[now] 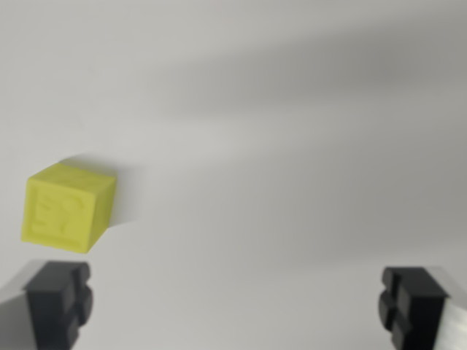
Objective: Pick yellow cube
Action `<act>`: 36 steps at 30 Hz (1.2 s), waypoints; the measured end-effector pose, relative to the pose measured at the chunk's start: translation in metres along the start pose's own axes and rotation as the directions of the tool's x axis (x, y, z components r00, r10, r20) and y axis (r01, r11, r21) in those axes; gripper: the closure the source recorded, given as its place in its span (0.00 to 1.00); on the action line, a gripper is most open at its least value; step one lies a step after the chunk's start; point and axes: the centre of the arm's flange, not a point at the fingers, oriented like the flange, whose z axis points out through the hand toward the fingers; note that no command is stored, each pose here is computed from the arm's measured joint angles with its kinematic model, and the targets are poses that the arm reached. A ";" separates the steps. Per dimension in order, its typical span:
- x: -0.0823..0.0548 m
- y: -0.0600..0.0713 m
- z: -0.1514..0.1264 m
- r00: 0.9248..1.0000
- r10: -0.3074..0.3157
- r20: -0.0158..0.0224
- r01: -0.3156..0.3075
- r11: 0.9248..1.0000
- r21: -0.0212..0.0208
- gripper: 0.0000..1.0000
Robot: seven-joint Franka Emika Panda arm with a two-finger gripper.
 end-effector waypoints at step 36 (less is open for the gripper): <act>-0.073 -0.032 0.088 0.995 0.094 0.024 -0.093 0.996 -0.015 0.00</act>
